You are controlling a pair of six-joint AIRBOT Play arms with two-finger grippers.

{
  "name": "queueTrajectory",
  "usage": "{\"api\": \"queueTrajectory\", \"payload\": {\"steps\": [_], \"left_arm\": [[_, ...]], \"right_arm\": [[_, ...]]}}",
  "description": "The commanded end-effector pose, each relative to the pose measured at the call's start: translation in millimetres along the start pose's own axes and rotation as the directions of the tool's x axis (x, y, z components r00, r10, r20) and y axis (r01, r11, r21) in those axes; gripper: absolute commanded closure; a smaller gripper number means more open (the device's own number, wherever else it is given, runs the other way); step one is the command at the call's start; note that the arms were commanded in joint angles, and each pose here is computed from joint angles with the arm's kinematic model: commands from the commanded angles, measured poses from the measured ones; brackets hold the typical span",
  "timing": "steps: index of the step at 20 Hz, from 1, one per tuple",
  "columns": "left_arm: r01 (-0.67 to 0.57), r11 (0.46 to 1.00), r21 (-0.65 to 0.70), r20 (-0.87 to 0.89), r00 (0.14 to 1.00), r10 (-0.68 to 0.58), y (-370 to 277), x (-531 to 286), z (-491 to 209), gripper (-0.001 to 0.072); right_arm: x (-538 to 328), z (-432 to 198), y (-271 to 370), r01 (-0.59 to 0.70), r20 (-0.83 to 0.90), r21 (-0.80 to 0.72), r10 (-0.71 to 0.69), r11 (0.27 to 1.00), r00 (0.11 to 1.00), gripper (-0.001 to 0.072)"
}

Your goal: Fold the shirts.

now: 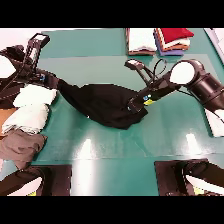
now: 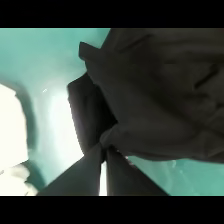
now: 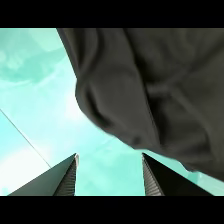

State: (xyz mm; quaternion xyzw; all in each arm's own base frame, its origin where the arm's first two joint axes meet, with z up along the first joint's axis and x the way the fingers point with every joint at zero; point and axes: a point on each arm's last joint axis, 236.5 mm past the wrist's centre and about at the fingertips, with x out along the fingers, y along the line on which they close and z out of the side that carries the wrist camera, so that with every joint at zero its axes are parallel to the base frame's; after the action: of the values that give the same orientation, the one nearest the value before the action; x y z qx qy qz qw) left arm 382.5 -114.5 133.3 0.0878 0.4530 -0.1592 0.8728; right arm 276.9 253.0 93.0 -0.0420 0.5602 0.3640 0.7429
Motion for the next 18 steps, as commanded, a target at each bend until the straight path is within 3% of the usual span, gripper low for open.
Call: {"api": "queueTrajectory", "payload": {"steps": [1, 2, 8, 18], "left_arm": [[-0.025, 1.000, 0.007, -0.015, 1.000, 0.025, 6.1, 4.3, -4.0, 0.0685], [-0.025, 1.000, 0.007, -0.015, 1.000, 0.025, 6.1, 4.3, -4.0, 0.0685], [-0.019, 1.000, -0.003, -0.015, 1.000, 0.019, 4.5, 4.4, -3.9, 0.0685], [-0.019, 1.000, -0.003, -0.014, 1.000, 0.019, 4.6, 4.4, -3.7, 0.0685]], "right_arm": [[-15.8, -1.6, -28.7, 0.048, 0.031, 0.060, -0.050, 0.997, 0.998, 0.0234], [-22.6, -2.8, -42.8, 0.064, 0.036, 0.096, -0.067, 0.993, 0.997, 0.0185], [-8.3, -19.1, -115.2, 0.095, -0.057, 0.291, -0.082, 0.952, 0.995, 0.0182], [70.3, -34.0, -116.6, 0.073, -0.227, 0.269, -0.010, 0.960, 0.974, 0.0185]]}}
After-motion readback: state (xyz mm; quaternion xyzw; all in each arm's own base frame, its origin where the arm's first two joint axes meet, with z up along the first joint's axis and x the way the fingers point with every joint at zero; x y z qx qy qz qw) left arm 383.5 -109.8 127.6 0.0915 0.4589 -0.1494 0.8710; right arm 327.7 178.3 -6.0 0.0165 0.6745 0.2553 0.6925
